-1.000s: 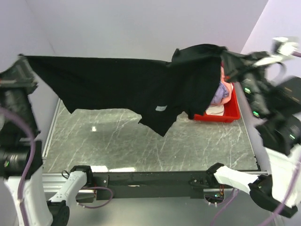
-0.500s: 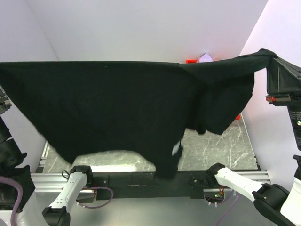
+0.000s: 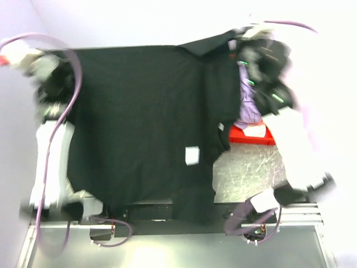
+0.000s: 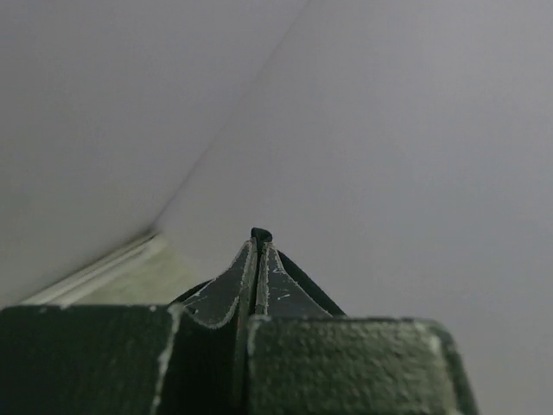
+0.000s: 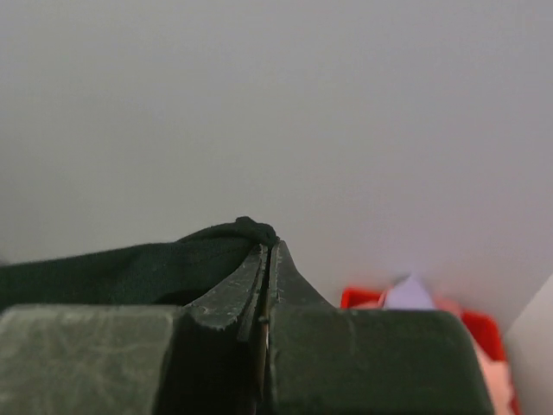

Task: Fold and stack the t-shirts
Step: Flatten the tshirt out

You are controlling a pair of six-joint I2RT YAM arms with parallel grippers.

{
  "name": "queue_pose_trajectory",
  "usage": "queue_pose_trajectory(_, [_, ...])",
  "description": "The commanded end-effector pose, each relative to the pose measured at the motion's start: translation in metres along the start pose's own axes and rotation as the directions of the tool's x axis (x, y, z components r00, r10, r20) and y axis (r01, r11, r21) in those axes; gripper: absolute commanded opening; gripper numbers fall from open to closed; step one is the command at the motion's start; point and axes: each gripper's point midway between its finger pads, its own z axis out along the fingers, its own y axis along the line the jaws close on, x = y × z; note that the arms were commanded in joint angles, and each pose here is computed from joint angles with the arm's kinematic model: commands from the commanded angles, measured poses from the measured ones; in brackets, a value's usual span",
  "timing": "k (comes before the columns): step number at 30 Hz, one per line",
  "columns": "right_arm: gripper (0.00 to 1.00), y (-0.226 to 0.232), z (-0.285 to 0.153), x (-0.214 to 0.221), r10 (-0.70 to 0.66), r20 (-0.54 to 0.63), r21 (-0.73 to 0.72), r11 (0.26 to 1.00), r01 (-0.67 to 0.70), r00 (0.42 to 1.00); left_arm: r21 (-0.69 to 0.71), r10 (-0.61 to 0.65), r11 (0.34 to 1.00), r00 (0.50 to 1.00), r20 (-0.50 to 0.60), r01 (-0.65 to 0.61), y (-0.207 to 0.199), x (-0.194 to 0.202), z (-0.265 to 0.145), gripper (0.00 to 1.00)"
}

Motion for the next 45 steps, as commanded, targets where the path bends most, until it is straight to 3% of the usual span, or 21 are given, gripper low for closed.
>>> queue_pose_trajectory(1, [0.00,0.005,0.060,0.110,0.021,-0.174,0.011,1.000,-0.020,0.984,-0.179,0.199,0.957,0.967,-0.160,-0.227,0.069,0.115,0.057,0.01])
queue_pose_trajectory(3, [0.01,0.022,0.085,0.176,0.027,-0.264,-0.032,0.999,-0.037,0.964,-0.198,0.268,0.921,0.916,-0.299,-0.334,0.105,0.190,0.082,0.14])
queue_pose_trajectory(4, [0.05,0.030,0.092,0.198,0.029,-0.297,-0.058,0.997,-0.049,0.954,-0.184,0.289,0.907,0.877,-0.385,-0.380,0.118,0.222,0.083,0.34])
queue_pose_trajectory(5, [0.17,0.046,0.099,0.216,0.023,-0.327,-0.130,0.989,-0.069,0.945,-0.187,0.268,0.911,0.873,-0.408,-0.367,0.114,0.233,0.094,0.47])
queue_pose_trajectory(6, [0.28,0.053,0.107,0.270,0.001,-0.429,-0.141,0.988,-0.068,0.903,-0.192,0.291,0.880,0.814,-0.503,-0.434,0.138,0.280,0.099,0.60])
queue_pose_trajectory(7, [0.37,0.061,0.118,0.262,0.040,-0.426,-0.146,0.983,-0.113,0.904,-0.200,0.302,0.851,0.765,-0.569,-0.485,0.152,0.298,0.095,0.76])
queue_pose_trajectory(8, [0.51,0.064,0.124,0.273,0.035,-0.456,-0.146,0.983,-0.113,0.889,-0.208,0.289,0.855,0.769,-0.570,-0.476,0.144,0.299,0.104,0.84])
queue_pose_trajectory(9, [0.56,0.064,0.121,0.318,0.013,-0.561,-0.130,0.986,-0.103,0.828,-0.210,0.296,0.832,0.731,-0.614,-0.513,0.160,0.322,0.105,0.97])
queue_pose_trajectory(10, [0.61,0.066,0.130,0.304,0.016,-0.543,-0.130,0.986,-0.103,0.840,-0.209,0.301,0.818,0.709,-0.638,-0.536,0.165,0.327,0.103,0.99])
queue_pose_trajectory(13, [0.73,0.066,0.123,0.328,0.004,-0.598,-0.127,0.987,-0.100,0.801,-0.207,0.298,0.816,0.699,-0.650,-0.540,0.170,0.333,0.100,0.99])
queue_pose_trajectory(14, [0.81,0.068,0.118,0.331,0.007,-0.603,-0.132,0.985,-0.109,0.798,-0.207,0.295,0.816,0.697,-0.654,-0.540,0.176,0.338,0.094,0.99])
queue_pose_trajectory(15, [0.82,0.067,0.116,0.313,0.022,-0.570,-0.131,0.985,-0.117,0.821,-0.193,0.287,0.835,0.707,-0.646,-0.515,0.169,0.332,0.092,1.00])
queue_pose_trajectory(16, [0.82,0.070,0.104,0.332,0.028,-0.608,-0.139,0.980,-0.141,0.794,-0.183,0.281,0.844,0.708,-0.648,-0.504,0.168,0.333,0.089,0.99])
queue_pose_trajectory(18, [0.83,0.073,0.093,0.320,0.050,-0.600,-0.150,0.973,-0.174,0.798,-0.176,0.264,0.859,0.709,-0.654,-0.482,0.167,0.330,0.078,0.99])
queue_pose_trajectory(21, [0.84,0.080,0.067,0.335,0.089,-0.663,-0.131,0.964,-0.232,0.743,-0.204,0.223,0.854,0.691,-0.688,-0.478,0.174,0.326,0.058,0.99])
queue_pose_trajectory(29, [0.84,0.111,-0.003,0.400,0.035,-0.811,-0.127,0.964,-0.234,0.584,-0.235,0.097,0.836,0.556,-0.826,-0.496,0.222,0.347,-0.032,1.00])
queue_pose_trajectory(32, [0.84,0.113,-0.028,0.427,0.048,-0.852,-0.098,0.964,-0.249,0.521,-0.202,0.057,0.869,0.498,-0.865,-0.451,0.227,0.362,-0.059,0.99])
queue_pose_trajectory(36, [0.84,0.100,-0.036,0.452,0.058,-0.873,-0.049,0.978,-0.205,0.485,-0.169,0.047,0.892,0.458,-0.888,-0.419,0.231,0.376,-0.073,0.99])
queue_pose_trajectory(45, [0.83,0.084,-0.033,0.499,0.083,-0.915,0.004,0.980,-0.197,0.394,-0.185,0.037,0.830,0.383,-0.923,-0.526,0.265,0.413,-0.070,0.99])
